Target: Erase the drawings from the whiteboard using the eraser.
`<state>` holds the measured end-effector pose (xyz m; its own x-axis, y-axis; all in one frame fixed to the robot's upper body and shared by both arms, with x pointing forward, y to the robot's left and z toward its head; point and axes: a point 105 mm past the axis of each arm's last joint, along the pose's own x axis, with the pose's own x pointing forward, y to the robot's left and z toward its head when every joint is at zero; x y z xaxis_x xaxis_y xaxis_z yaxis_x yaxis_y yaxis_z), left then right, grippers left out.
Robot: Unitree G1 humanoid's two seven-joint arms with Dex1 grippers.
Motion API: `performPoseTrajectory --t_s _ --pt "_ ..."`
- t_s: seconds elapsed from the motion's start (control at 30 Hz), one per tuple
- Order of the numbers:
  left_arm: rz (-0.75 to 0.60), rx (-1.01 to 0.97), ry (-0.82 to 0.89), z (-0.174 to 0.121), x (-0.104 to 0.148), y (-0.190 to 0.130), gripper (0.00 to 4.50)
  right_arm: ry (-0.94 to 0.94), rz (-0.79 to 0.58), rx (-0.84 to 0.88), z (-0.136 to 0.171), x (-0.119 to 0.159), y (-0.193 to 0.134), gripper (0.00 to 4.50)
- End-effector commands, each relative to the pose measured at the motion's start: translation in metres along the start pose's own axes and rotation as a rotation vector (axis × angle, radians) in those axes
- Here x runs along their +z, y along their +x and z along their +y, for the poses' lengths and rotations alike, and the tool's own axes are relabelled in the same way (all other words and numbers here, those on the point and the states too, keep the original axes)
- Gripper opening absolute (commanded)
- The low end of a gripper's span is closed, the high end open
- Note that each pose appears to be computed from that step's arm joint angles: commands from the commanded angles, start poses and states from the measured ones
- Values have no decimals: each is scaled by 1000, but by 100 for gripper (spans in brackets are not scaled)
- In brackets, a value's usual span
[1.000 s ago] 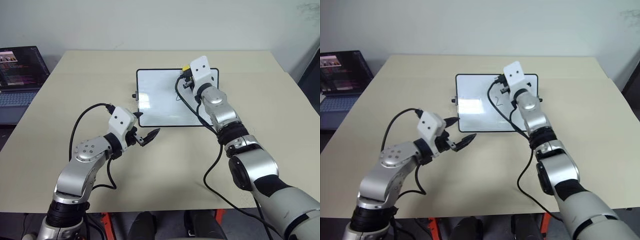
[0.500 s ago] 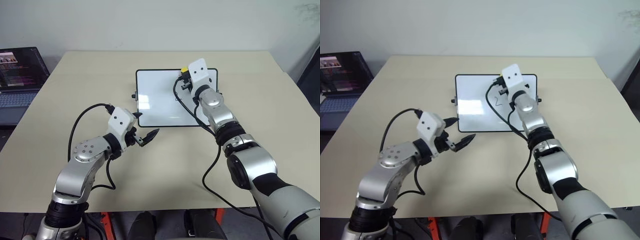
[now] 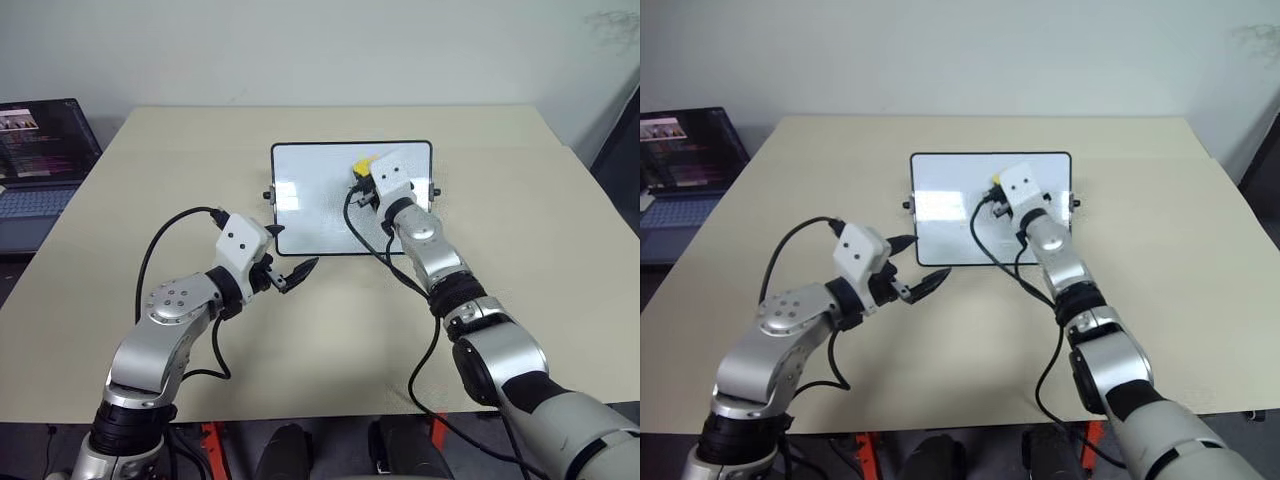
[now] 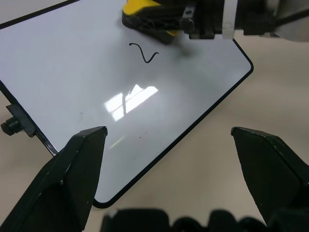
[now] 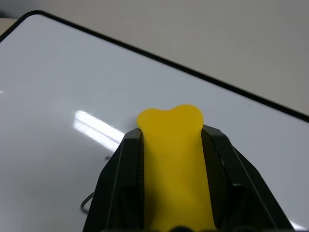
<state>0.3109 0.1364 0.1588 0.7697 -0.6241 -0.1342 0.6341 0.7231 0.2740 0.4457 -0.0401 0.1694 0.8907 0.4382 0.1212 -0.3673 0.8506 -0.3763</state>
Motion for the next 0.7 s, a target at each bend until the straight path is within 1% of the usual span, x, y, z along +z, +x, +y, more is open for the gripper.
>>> performPoseTrajectory --t_s 0.03,0.4,0.7 --pt "-39 4 41 1 14 -4 450 -3 121 53 14 -34 -13 128" --pt "-31 -4 29 -3 12 -4 450 -13 167 97 24 -50 -31 128" --pt "-24 -1 21 -5 9 -6 450 -25 191 128 29 -57 -42 128"
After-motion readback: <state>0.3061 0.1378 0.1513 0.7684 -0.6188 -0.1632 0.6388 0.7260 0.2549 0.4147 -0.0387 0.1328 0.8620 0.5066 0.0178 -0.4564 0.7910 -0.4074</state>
